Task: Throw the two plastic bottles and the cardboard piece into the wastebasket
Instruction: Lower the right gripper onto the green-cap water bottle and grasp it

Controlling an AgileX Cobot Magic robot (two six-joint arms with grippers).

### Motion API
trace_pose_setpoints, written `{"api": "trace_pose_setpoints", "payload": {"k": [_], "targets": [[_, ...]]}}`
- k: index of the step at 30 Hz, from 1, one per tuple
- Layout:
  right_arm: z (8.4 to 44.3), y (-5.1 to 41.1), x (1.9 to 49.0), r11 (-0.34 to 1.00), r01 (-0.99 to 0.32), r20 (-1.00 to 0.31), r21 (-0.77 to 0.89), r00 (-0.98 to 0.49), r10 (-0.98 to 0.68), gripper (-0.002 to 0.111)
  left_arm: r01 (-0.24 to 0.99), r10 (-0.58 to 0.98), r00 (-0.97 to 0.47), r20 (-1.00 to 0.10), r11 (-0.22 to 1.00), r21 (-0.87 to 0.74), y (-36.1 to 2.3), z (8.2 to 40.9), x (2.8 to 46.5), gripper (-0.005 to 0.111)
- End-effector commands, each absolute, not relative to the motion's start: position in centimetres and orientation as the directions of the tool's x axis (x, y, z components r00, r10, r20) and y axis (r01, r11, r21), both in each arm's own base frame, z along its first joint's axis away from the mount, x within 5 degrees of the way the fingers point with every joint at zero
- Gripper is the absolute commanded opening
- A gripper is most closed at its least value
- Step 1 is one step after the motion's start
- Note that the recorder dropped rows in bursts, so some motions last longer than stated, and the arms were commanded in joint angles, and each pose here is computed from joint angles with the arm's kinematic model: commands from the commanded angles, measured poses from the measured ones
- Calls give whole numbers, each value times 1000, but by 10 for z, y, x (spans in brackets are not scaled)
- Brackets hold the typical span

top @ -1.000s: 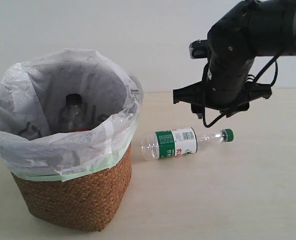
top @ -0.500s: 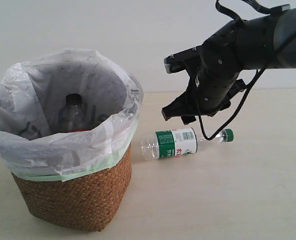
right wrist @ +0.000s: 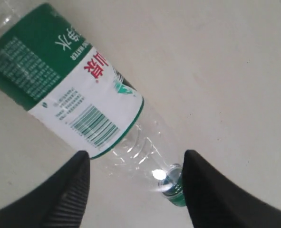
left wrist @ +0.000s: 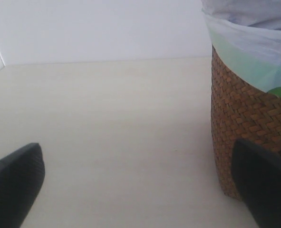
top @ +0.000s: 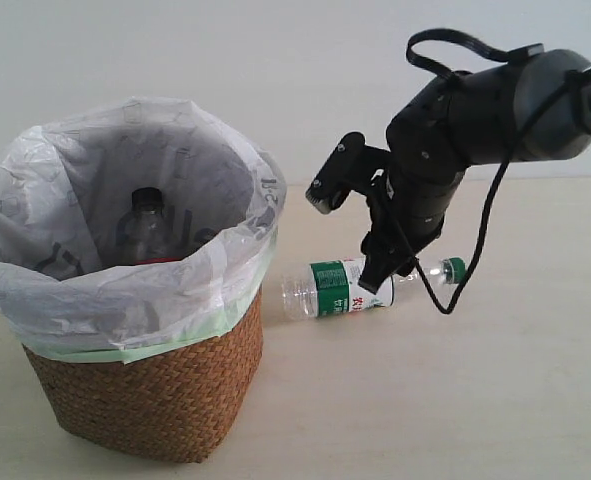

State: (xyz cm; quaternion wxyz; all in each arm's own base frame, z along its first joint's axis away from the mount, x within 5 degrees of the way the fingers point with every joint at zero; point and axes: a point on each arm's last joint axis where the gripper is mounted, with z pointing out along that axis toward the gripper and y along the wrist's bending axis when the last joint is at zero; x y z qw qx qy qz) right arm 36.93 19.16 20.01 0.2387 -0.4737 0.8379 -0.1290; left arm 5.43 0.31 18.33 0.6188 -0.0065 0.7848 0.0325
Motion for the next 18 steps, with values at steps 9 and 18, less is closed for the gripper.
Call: {"api": "trace_pose_setpoints", "payload": {"k": [9, 18], "targets": [[162, 194, 383, 415, -772, -202, -482, -363, -910, 78, -47, 22, -219, -975, 998, 33, 3, 185, 54, 108], [124, 202, 389, 388, -799, -208, -460, -328, -921, 65, -47, 22, -219, -975, 998, 33, 3, 185, 54, 108]]}}
